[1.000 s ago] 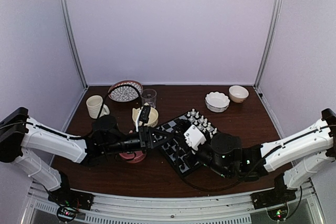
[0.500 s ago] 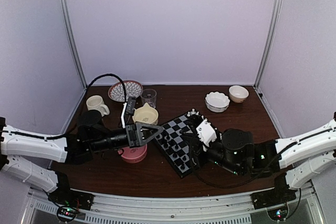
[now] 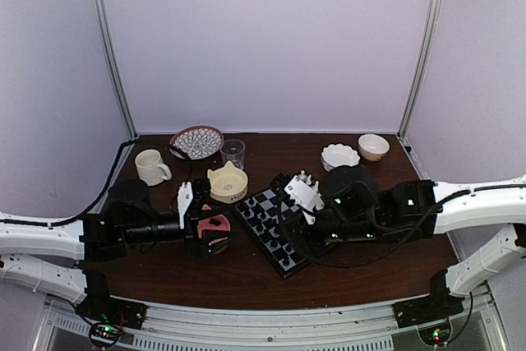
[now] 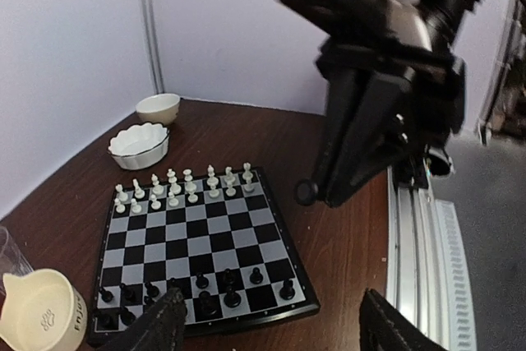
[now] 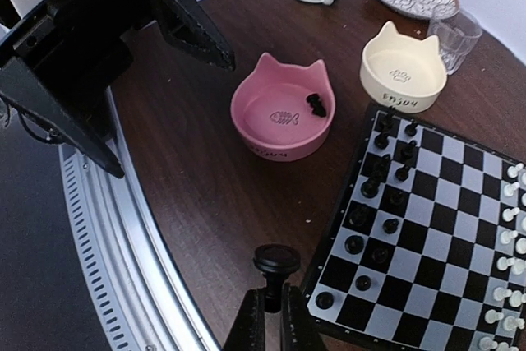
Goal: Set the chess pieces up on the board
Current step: Pass from the right arm to the left
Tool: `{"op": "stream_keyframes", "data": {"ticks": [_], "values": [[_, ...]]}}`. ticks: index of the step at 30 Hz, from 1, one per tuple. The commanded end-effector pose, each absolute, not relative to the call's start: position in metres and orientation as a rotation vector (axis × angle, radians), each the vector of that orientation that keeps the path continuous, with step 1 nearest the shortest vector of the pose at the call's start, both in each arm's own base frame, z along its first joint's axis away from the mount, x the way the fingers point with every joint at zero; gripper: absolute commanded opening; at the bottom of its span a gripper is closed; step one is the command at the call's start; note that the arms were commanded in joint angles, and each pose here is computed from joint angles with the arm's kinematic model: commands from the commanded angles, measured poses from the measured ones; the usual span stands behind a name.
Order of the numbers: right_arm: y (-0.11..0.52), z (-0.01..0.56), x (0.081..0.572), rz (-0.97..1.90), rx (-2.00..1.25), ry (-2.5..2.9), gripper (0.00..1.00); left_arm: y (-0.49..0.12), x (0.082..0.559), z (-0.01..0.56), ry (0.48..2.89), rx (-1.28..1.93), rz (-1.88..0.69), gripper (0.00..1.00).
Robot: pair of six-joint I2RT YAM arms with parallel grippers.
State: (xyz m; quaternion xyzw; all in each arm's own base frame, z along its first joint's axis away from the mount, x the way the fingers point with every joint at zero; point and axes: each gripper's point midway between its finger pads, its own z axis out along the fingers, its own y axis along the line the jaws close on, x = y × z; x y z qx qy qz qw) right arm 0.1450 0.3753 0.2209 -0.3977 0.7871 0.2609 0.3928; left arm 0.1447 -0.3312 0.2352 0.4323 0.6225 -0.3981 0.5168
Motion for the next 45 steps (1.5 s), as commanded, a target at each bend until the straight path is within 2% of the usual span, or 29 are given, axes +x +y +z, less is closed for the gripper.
{"op": "stream_keyframes", "data": {"ticks": [1, 8, 21, 33, 40, 45], "values": [[0.383, 0.197, 0.115, 0.816, -1.180, 2.165, 0.00, -0.330, 0.113, 0.225, 1.116, 1.387, -0.792, 0.73], [0.417, 0.194, 0.095, 1.058, -1.299, 2.185, 0.00, -0.329, 0.094, 0.199, 0.908, 1.602, -0.680, 0.73], [0.448, 0.192, 0.089, 1.206, -1.322, 2.177, 0.00, -0.336, 0.090, 0.167, 0.928, 1.744, -0.659, 0.70], [0.460, 0.186, 0.089, 1.241, -1.327, 2.186, 0.00, -0.339, 0.085, 0.170, 0.896, 1.751, -0.667, 0.68], [0.460, 0.182, 0.095, 1.248, -1.297, 2.202, 0.00, -0.337, 0.081, 0.171, 0.874, 1.757, -0.670, 0.51], [0.460, 0.181, 0.096, 1.254, -1.289, 2.205, 0.00, -0.336, 0.080, 0.171, 0.876, 1.760, -0.671, 0.43]]}}
